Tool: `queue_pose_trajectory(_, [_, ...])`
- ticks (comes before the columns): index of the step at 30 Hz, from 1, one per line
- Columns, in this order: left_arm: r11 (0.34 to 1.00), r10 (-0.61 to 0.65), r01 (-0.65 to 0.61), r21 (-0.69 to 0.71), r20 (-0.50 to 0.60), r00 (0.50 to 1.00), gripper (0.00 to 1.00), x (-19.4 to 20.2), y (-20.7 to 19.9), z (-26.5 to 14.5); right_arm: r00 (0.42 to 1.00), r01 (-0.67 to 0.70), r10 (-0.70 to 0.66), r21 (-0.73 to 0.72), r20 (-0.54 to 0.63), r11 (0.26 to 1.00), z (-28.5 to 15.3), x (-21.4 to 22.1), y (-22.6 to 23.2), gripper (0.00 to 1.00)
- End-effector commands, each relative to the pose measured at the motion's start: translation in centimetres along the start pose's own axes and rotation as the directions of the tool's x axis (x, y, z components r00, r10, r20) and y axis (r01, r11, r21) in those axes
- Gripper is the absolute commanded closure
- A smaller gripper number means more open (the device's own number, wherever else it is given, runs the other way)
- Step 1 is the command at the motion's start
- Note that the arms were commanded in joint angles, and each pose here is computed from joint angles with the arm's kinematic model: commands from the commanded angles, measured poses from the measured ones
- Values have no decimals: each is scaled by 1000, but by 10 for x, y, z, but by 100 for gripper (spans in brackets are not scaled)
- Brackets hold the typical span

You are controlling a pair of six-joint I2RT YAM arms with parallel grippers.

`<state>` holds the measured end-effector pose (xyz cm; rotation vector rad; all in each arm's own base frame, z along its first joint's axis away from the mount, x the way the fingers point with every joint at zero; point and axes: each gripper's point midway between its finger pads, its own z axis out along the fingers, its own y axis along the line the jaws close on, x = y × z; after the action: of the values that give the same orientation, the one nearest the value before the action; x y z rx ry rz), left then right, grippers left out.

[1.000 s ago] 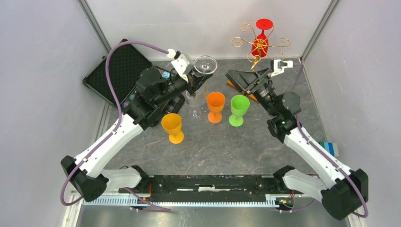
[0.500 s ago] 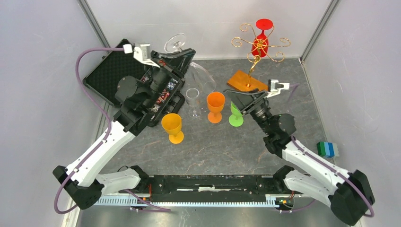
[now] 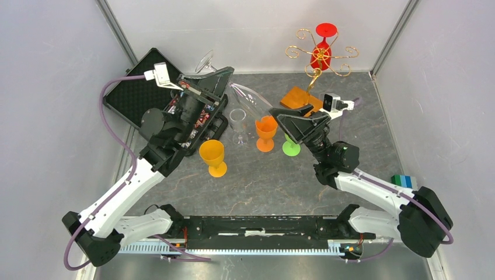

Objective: Take the wine glass off the wine glass rack

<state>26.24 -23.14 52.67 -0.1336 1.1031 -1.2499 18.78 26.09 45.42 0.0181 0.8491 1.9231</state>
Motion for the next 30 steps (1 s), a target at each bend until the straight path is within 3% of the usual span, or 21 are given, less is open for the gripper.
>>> queue_pose_trajectory(1, [993, -99, 92, 71, 104, 990, 98, -29, -22, -2, 1000, -4, 3, -96, -11, 995, 11, 0, 26, 40])
queue_pose_trajectory(8, [997, -70, 67, 23, 156, 985, 98, -37, -12, -8, 989, 148, -148, -4, 21, 989, 6, -4, 18, 28])
queue_pose_trajectory(14, [997, -77, 76, 13, 170, 982, 98, -39, -9, -9, 971, 238, -241, 160, -5, 958, 1, -5, -8, 26])
queue_pose_trajectory(19, [996, -87, 87, 7, 163, 983, 98, -37, -7, -7, 978, 206, -192, 214, -82, 955, 9, 11, -25, 31])
queue_pose_trajectory(30, [991, -137, 137, 4, 133, 982, 98, -27, -4, -12, 981, 193, -193, -7, -19, 981, 22, 6, 18, 51])
